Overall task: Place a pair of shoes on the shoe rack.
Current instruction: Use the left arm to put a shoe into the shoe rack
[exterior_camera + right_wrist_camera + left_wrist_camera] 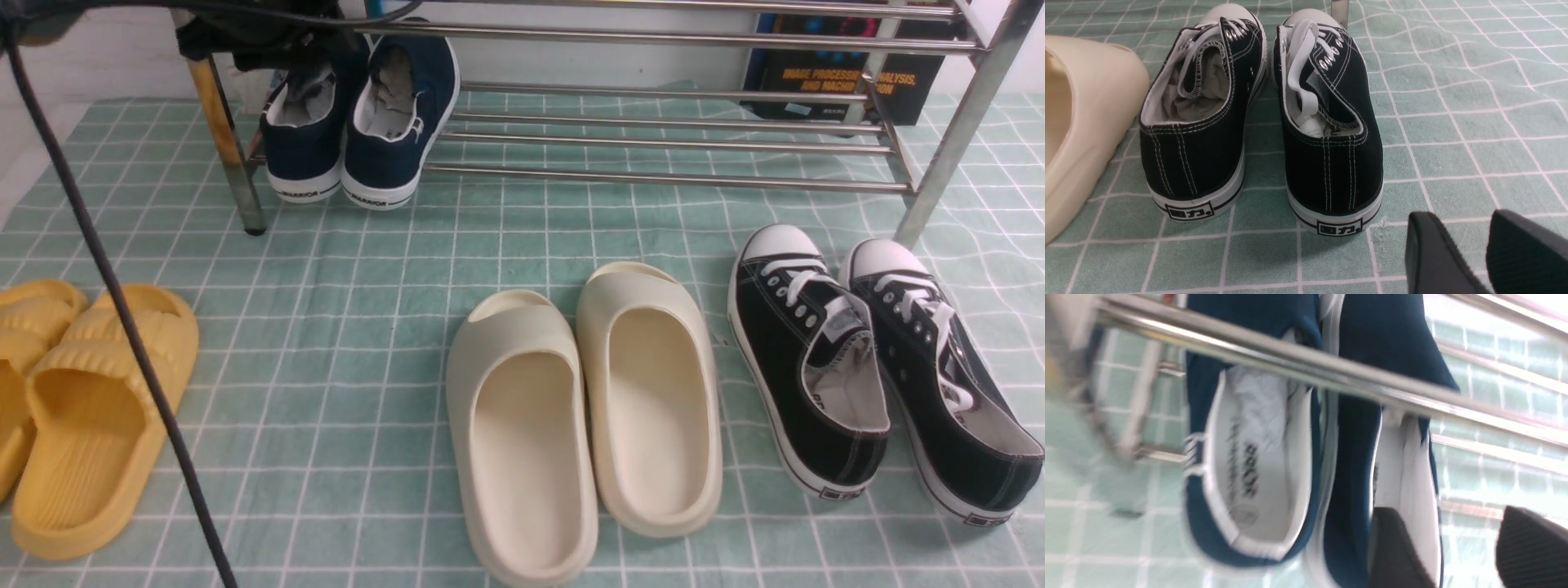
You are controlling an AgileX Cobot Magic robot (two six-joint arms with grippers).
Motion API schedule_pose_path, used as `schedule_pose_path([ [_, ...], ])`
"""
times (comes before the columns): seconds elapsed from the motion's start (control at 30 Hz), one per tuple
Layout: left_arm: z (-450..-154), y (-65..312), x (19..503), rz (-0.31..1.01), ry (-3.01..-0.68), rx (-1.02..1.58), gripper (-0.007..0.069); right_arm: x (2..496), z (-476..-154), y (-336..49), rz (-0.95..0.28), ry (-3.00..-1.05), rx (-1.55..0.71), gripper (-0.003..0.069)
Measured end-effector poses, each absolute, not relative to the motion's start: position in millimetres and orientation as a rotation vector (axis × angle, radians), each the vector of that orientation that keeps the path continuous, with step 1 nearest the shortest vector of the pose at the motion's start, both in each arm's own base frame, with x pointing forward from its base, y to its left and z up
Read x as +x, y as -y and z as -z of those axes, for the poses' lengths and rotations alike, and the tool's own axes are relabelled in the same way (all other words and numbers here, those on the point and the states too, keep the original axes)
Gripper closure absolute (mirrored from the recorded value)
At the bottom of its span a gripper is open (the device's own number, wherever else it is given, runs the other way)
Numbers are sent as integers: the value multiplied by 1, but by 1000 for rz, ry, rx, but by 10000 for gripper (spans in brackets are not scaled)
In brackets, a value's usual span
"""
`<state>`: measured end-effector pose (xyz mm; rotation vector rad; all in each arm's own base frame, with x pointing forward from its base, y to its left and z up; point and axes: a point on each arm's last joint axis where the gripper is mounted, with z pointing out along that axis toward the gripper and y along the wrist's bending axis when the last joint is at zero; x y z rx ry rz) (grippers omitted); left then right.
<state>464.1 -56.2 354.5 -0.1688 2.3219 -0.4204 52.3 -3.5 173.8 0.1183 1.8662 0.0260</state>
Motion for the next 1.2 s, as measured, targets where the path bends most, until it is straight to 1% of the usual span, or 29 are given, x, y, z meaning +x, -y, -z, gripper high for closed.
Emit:
schedule_pose_path([
  [0.07,-362,54,456,385,-2349,-143,333,52,-174,3,-26,-1866,118,412],
  [0.1,-364,53,452,369,-2367,-130,376,52,-174,3,-26,-1866,118,412],
  [0.13,-365,53,451,367,-2369,-129,376,52,-174,3,-26,-1866,118,412],
  [0.17,-366,53,449,358,-2380,-118,415,52,-174,3,-26,-1866,118,412],
  [0.2,-368,53,446,346,-2391,-94,490,52,-174,3,-26,-1866,118,412],
  [0.27,-368,57,446,344,-2390,-79,564,52,-174,3,-26,-1866,118,412],
  [0.3,-368,57,445,343,-2390,-75,573,52,-174,3,-26,-1866,118,412],
  [0.33,-368,63,446,347,-2384,-59,639,52,-174,3,-26,-1866,118,412],
  [0.5,-361,83,450,364,-2370,-9,638,52,-174,3,-26,-1866,118,412],
  [0.63,-358,87,451,352,-2377,10,638,52,-174,3,-26,-1866,118,412],
  [0.7,-356,87,450,340,-2400,16,638,52,-174,3,-26,-1866,118,412],
  [0.77,-350,86,445,320,-2483,28,638,52,-174,3,-26,-1866,118,412],
  [0.87,-329,86,445,303,-2612,55,638,52,-174,3,-26,-1866,118,412],
  [0.93,-310,88,453,296,-2663,57,638,52,-174,3,-26,-1866,118,412],
  [0.97,-308,88,453,296,-2667,57,638,52,-174,3,-26,-1866,118,412],
  [1.03,-279,90,467,291,-2700,46,638,52,-174,3,-26,-1866,118,412],
  [1.1,-264,91,475,294,-2695,13,638,52,-174,3,-26,-1866,118,412],
  [1.2,-253,91,480,300,-2701,-30,638,52,-174,3,-26,-1866,118,412],
])
